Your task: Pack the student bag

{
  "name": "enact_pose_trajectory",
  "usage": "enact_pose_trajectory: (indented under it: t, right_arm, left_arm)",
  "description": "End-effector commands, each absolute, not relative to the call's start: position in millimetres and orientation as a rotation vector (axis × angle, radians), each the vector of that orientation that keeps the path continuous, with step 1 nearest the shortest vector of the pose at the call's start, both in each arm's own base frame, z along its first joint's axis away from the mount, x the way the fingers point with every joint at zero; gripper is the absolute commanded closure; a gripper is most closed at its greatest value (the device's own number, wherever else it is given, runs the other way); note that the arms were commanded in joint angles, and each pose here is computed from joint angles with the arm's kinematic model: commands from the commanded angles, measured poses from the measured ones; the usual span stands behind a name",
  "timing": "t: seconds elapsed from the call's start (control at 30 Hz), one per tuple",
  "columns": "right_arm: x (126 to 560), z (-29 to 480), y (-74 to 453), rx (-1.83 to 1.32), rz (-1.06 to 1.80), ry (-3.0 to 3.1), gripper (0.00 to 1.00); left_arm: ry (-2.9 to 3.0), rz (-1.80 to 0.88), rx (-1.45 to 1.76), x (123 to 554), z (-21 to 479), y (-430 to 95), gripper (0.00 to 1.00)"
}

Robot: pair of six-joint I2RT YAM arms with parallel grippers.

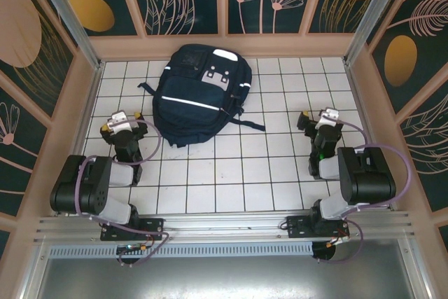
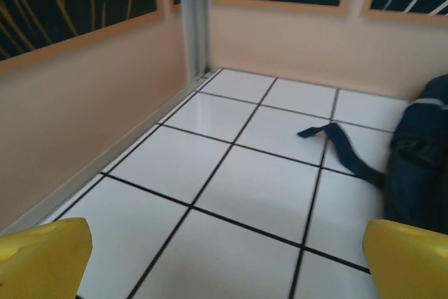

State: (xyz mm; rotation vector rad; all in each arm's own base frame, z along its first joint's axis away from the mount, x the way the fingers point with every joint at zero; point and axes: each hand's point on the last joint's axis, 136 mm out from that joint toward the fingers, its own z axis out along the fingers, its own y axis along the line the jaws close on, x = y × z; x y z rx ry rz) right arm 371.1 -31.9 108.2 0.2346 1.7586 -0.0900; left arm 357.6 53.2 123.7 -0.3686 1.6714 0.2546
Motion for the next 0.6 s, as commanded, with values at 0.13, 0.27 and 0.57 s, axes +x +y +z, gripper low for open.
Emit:
enact_pose_trajectory:
  t: [0.13, 0.27, 0.57]
  right_arm:
    - [371.3, 123.5, -28.8, 0.243, -0.026, 1.681, 0.01]
    - [371.7, 124.0, -27.7, 0.236, -0.027, 1.679, 0.01]
    - [372.7, 123.5, -24.2, 0.215, -0.013, 1.685, 0.01]
  left_arm:
    - [1.621, 0.149, -0.295, 368.3, 138.0, 39.8, 0.01]
    - [1.626, 0.148, -0.296, 368.4, 137.7, 39.7, 0.01]
    - [1.624, 0.148, -0.295, 368.6, 138.0, 39.5, 0.01]
